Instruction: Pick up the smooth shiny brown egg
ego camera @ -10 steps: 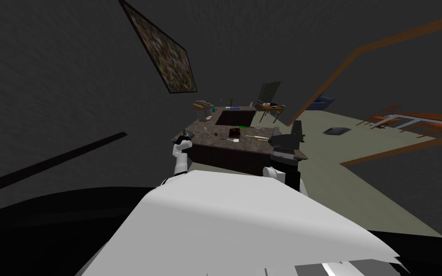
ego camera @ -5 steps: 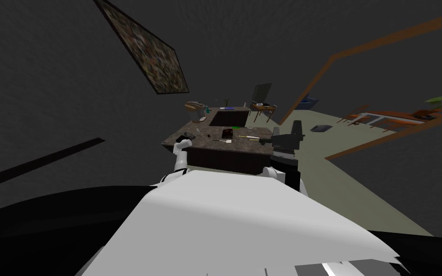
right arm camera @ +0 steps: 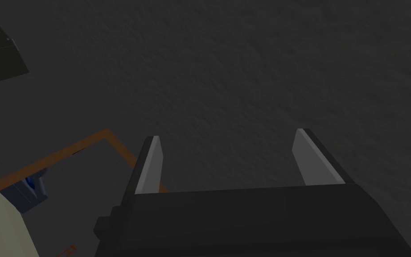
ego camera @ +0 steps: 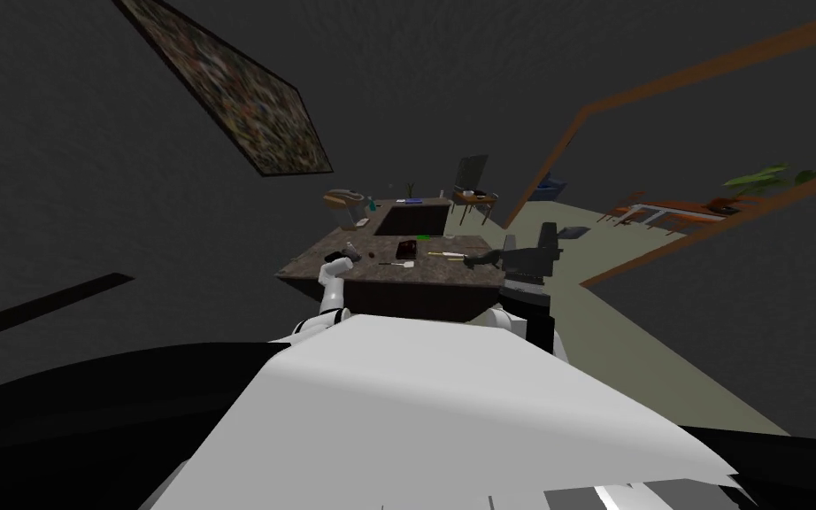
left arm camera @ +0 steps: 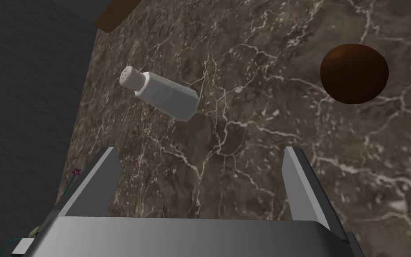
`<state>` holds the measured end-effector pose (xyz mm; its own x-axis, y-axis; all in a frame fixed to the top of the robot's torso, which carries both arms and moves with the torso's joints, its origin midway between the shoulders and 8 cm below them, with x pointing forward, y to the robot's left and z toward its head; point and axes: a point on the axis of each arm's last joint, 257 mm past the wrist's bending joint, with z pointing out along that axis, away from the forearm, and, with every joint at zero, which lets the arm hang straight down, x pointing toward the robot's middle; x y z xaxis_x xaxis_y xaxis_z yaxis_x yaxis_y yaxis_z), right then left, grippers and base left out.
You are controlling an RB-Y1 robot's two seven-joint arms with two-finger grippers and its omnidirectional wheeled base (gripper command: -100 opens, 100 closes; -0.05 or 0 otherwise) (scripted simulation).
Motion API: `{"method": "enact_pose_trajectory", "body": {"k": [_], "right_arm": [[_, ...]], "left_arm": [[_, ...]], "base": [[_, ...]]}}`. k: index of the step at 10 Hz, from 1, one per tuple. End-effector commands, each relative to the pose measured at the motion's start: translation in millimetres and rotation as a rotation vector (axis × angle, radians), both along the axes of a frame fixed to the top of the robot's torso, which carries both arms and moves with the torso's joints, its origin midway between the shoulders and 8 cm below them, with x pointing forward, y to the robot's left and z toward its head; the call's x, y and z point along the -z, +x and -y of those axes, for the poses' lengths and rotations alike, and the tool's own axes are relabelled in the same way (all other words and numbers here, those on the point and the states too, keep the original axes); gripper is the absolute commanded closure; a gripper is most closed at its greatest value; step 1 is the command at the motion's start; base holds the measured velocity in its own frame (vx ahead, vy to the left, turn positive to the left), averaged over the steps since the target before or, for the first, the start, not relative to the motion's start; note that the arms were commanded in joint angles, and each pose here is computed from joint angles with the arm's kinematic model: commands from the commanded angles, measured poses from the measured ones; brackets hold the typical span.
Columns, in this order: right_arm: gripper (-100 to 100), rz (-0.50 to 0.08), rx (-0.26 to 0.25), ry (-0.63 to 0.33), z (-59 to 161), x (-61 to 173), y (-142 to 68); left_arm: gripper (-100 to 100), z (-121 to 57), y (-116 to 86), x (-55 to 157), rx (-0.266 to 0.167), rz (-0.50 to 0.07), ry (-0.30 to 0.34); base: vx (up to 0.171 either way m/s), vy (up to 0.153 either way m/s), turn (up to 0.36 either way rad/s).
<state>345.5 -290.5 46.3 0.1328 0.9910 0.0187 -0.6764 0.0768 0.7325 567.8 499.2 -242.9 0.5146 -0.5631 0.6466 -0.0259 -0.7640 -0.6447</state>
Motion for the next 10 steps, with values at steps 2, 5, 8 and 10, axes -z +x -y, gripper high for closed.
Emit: {"method": "enact_pose_trajectory", "body": {"k": [2,5,8,10], "right_arm": [[0,0.000,0.000,0.000,0.0,0.0,0.0],[0,0.000,0.000,0.000,0.0,0.0,0.0],[0,0.000,0.000,0.000,0.1,0.0,0.0],[0,0.000,0.000,0.000,0.0,-0.1,0.0]], "left_arm": [[-100,-2.7,-11.6,31.6,-0.015,-0.082,-0.054],[-100,-7.2,-25.7,60.5,-0.030,-0.155,-0.089],[0,-8.3,-28.6,66.3,-0.033,-0.174,-0.096],[-100,-40.7,-42.0,72.4,-0.079,-0.174,-0.100]], "base": [[0.111,-0.125,-0.133],[0.092,-0.063,-0.091],[0.042,0.001,-0.023],[-0.040,0.008,-0.176]]}}
